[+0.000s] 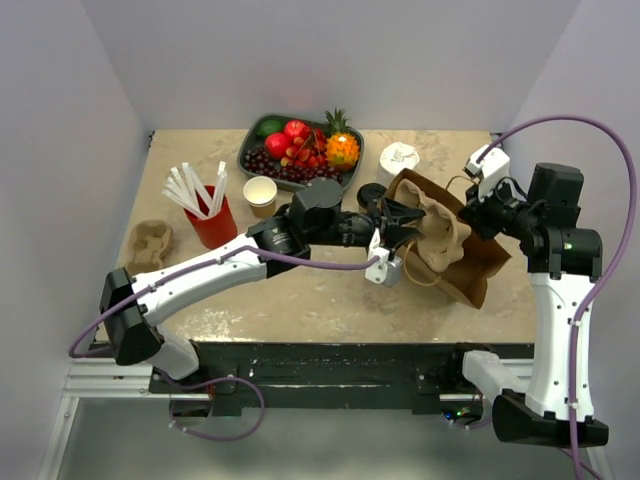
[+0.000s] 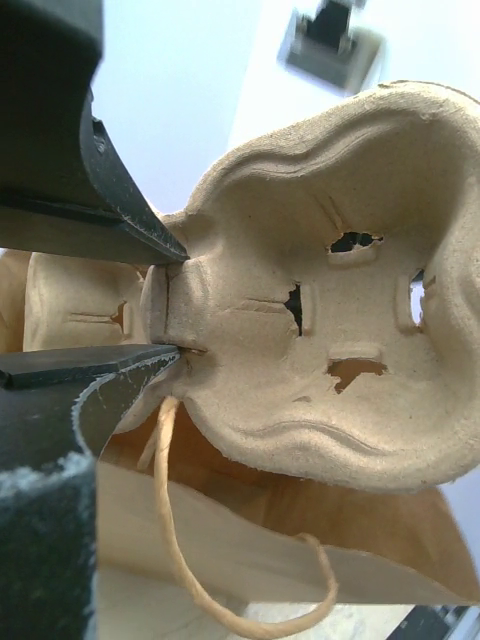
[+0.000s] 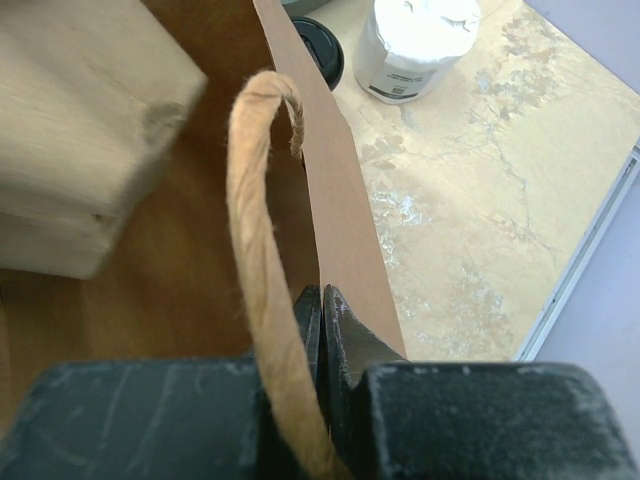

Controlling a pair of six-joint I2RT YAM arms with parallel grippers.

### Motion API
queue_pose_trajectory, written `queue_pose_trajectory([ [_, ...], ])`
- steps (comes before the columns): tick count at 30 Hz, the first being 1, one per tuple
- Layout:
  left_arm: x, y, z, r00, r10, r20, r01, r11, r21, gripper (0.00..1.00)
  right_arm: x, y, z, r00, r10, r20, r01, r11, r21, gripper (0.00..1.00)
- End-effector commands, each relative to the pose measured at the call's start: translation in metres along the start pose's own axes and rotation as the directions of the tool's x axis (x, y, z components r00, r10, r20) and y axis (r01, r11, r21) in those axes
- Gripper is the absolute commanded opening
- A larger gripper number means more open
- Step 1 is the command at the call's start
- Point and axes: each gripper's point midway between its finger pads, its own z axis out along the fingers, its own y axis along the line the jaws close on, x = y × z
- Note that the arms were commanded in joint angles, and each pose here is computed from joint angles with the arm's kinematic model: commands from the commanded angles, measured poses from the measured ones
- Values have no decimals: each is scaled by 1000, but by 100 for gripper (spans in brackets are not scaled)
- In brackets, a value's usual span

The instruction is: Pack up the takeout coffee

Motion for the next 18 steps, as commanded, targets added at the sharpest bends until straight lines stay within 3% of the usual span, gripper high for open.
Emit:
queue_pose_trajectory([
  [1,0,14,16,1000,30,-7,-30,1000,4,0,-13,8,-10,998,-26,55,27,999,-17,0],
  [6,12,3,30,999,-20,-45,23,996,82,0,-15,10,-14,997,-44,66,45,999,-12,0],
  [18,31,-41,38,990,64,-127,-25,957,289,0,-25,5,-13,994,-74,79,76,997,-19,0],
])
